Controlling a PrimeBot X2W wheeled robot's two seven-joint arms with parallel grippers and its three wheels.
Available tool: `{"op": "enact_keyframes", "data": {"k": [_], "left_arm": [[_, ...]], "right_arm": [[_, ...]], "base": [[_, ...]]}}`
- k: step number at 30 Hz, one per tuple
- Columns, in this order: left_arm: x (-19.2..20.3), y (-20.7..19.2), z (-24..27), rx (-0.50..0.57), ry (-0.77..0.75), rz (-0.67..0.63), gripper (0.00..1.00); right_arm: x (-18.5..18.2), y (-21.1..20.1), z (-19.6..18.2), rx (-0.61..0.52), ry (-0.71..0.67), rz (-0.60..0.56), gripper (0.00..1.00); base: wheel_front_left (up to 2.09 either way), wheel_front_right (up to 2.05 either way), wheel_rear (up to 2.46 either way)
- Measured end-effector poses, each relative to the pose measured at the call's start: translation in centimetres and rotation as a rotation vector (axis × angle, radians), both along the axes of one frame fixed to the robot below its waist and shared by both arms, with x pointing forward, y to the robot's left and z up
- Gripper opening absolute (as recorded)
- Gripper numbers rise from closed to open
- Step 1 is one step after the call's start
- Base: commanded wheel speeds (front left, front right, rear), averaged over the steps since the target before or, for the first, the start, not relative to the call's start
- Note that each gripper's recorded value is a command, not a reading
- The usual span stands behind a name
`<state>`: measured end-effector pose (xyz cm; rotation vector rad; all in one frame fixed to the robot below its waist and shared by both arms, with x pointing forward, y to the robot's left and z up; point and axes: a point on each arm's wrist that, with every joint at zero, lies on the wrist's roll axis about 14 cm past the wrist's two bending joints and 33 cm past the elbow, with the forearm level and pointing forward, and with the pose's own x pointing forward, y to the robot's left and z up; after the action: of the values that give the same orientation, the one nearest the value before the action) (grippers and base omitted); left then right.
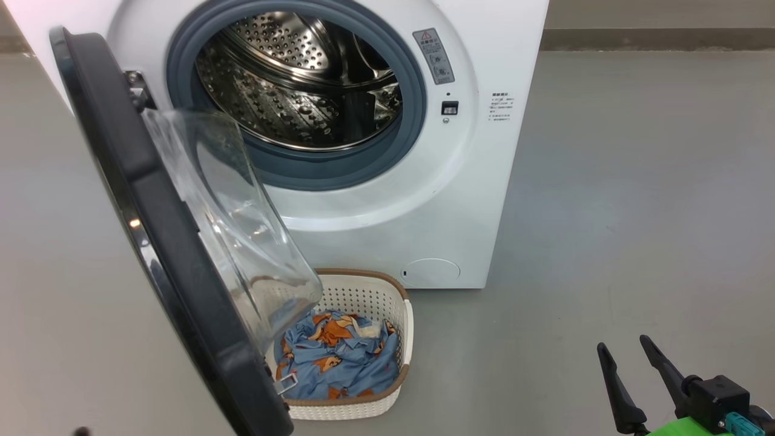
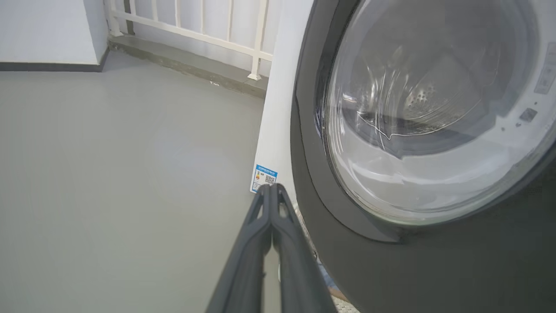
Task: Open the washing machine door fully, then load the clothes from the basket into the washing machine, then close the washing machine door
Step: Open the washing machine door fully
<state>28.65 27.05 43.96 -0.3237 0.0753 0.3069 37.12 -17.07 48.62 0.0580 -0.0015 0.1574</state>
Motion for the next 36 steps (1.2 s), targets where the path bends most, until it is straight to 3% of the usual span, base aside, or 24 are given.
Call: {"op": "enact_keyframes", "data": {"k": [9,17,20,25,31,36], "left_arm": [[0.1,4.6,6.2,0.001,-0.21,0.165,0.0],[0.6,2.0,18.0,0.113,-0.548,0.117,0.0],[0.0,-2.1,24.1,0.172,-0.739,0.004,0.0],[-0.6,-8.9,27.3,0.15,-0.858,-0.217,0.0],[-0.9,-16.0,26.9,0.076,-0.795,-0.483,0.0],[-0.2,-18.8,22.3,0.018,-0.59,-0.61,0.0]], "right_arm": [[0.2,-0.1,0.2,0.001,-0.007,-0.005,1.0],[0.6,0.6,0.4,0.002,-0.011,0.015,1.0],[0.7,1.0,0.4,0.003,-0.012,0.025,1.0],[0.7,1.3,0.4,0.008,-0.011,0.03,1.0],[0.7,1.5,0.4,0.017,-0.01,0.029,1.0],[0.9,1.6,0.2,0.019,-0.005,0.031,1.0]], "base": [[0.0,0.0,0.0],[0.0,0.0,0.0],[0.0,0.0,0.0],[0.0,0.0,0.0],[0.0,0.0,0.0],[0.0,0.0,0.0]]}}
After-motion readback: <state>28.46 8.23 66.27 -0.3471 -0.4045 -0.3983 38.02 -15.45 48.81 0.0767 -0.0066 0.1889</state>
